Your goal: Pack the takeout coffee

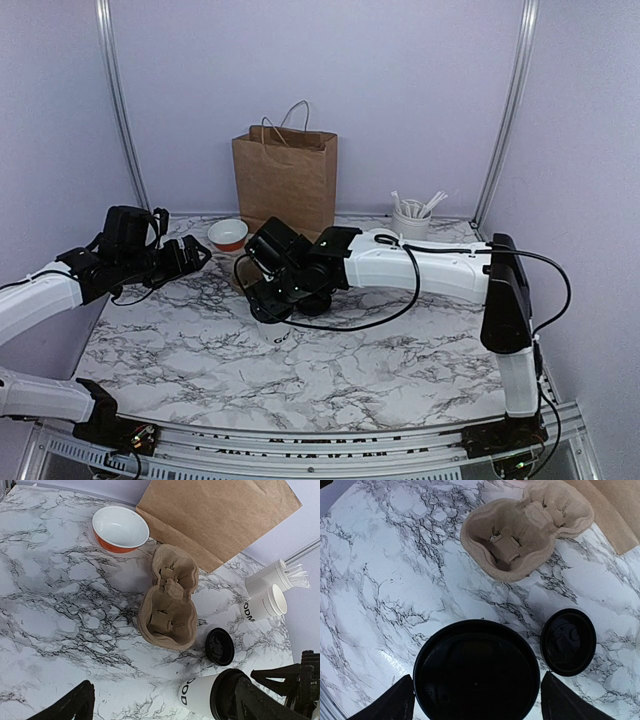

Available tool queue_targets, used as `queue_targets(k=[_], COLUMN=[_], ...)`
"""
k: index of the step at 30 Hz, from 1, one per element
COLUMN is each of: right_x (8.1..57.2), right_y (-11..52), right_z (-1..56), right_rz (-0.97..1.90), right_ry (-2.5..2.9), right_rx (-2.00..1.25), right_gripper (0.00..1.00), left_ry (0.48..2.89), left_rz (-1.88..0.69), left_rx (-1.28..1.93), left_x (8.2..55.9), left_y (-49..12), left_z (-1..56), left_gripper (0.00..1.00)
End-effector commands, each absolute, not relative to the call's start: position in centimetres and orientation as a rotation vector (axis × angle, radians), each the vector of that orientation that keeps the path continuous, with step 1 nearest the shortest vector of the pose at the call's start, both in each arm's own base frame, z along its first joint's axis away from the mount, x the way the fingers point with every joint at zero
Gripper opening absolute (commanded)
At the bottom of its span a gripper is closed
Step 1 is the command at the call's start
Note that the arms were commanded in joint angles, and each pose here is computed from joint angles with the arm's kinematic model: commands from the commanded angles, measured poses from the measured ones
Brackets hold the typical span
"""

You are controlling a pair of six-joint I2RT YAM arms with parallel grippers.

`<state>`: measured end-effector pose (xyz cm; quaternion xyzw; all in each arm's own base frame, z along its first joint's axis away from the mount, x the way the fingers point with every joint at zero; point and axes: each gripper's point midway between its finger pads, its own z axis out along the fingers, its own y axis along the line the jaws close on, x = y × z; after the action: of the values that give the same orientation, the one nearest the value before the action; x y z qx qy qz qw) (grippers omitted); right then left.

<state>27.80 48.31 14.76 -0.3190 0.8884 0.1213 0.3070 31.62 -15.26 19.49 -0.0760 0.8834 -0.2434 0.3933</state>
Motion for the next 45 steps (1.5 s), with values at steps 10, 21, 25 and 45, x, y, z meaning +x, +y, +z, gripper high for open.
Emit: queue_targets(k=[10,21,25,45], right_x=[27.9,27.5,27.6,26.6], right_y=[48.9,49.3,49.1,46.0], right_z=[14.9,14.0,13.9,16.2], right_rz=[0.292,0.275,0.266,0.293], right_ry=[2.336,2.347,2.348,2.358], right_rx=[-0.855,-0.871,-0.865,-0.768], right_gripper=[0.82,0.81,0.8,0.72], left_ry=[2.244,2.251,2.255,2.266], left_rz=[-0.636,-0.646,-0.648,-0.671], left_rx=[-0.179,-0.175,-0.174,-0.169], left_x=[32.1,32.2,32.2,32.3], left_y=[-15.5,-15.6,-15.7,-16.1], left_z=[19.7,19.4,19.2,19.1], left_gripper=[0.99,0.99,0.99,0.99])
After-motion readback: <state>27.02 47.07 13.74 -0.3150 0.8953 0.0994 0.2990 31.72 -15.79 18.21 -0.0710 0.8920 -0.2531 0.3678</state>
